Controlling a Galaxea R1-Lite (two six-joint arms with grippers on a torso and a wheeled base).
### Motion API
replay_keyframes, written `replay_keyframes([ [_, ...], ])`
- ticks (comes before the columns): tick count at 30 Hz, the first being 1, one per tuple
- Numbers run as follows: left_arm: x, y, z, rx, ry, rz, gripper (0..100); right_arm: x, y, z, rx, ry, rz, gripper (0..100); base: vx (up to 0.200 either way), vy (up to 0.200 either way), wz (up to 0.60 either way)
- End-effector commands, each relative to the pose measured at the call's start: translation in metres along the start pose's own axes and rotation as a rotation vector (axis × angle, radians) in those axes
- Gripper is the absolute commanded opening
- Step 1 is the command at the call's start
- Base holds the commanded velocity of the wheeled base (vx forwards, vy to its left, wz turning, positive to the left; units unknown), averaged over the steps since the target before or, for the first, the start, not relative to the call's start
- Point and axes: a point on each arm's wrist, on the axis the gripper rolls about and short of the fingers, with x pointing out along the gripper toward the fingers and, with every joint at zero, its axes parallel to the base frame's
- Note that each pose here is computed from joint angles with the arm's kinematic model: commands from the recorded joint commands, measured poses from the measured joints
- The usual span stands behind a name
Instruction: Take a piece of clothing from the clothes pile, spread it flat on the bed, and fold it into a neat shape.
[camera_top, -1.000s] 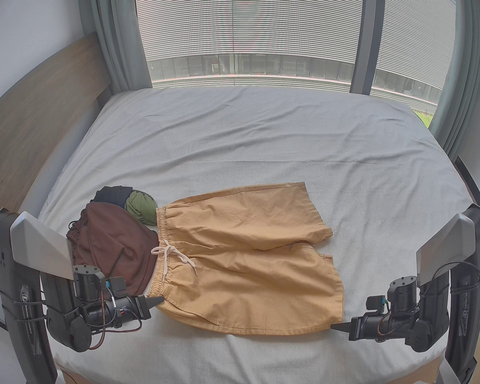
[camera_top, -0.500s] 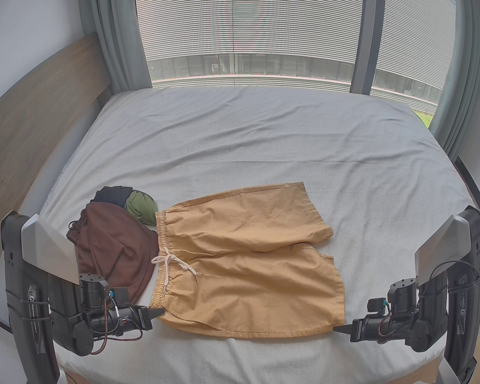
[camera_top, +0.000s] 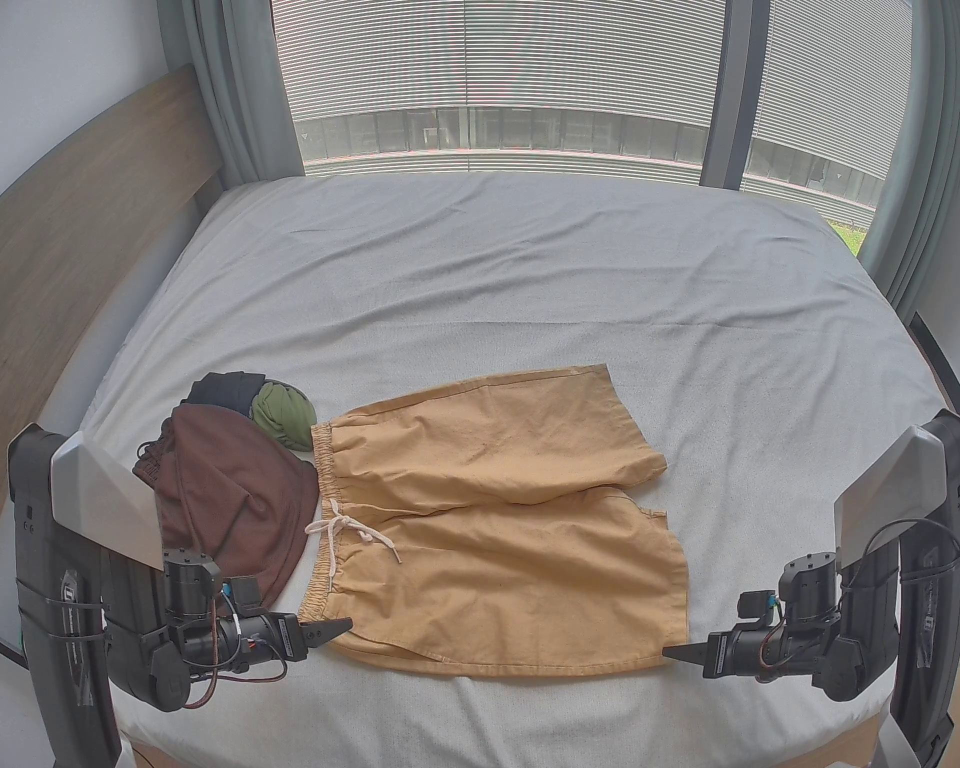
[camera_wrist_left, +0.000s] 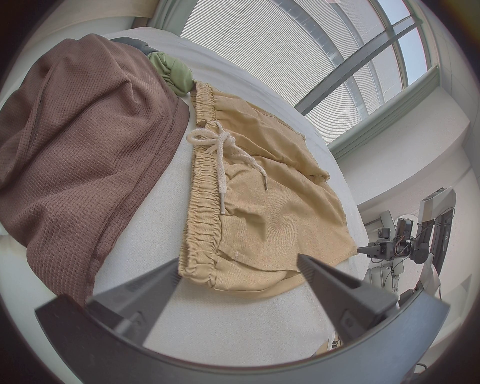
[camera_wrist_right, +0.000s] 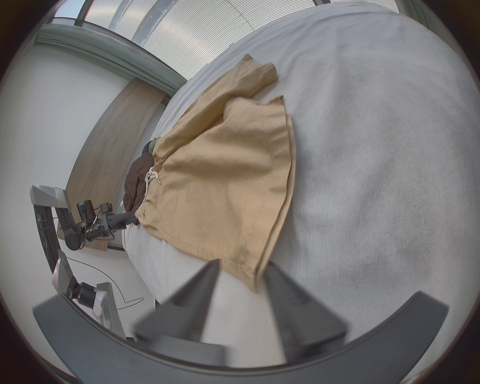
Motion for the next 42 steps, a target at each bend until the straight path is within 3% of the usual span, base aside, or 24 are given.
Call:
replay_keyframes([
  [1, 0.000, 0.000, 0.002, 0.002, -0.012, 0.000, 100, -0.016, -0.004, 0.031, -0.019, -0.162, -0.002, 100, 0.000, 0.000, 0.00],
  [6, 0.000, 0.001, 0.004, 0.003, -0.017, 0.001, 100, -0.021, -0.009, 0.072, -0.068, -0.341, 0.010, 100, 0.000, 0.000, 0.00],
  [9, 0.001, 0.001, 0.004, 0.004, -0.018, 0.000, 100, -0.018, -0.011, 0.078, -0.077, -0.363, 0.015, 100, 0.000, 0.000, 0.00],
  [10, 0.001, 0.001, 0.004, 0.005, -0.019, 0.000, 100, -0.008, -0.013, 0.096, -0.094, -0.413, 0.032, 100, 0.000, 0.000, 0.00],
  [18, 0.001, 0.000, 0.004, 0.007, -0.018, -0.004, 100, 0.030, -0.031, 0.109, -0.037, -0.430, 0.049, 100, 0.000, 0.000, 0.00],
  [23, 0.002, 0.000, 0.003, 0.005, -0.015, -0.005, 100, 0.044, -0.041, 0.109, 0.050, -0.405, 0.019, 100, 0.000, 0.000, 0.00],
  [30, 0.002, 0.000, 0.003, 0.005, -0.014, -0.006, 100, 0.062, -0.024, 0.114, 0.140, -0.411, 0.062, 100, 0.000, 0.000, 0.00],
  [42, 0.002, 0.000, 0.004, 0.009, -0.018, -0.007, 100, 0.089, -0.029, 0.111, 0.161, -0.427, 0.019, 100, 0.000, 0.000, 0.00],
])
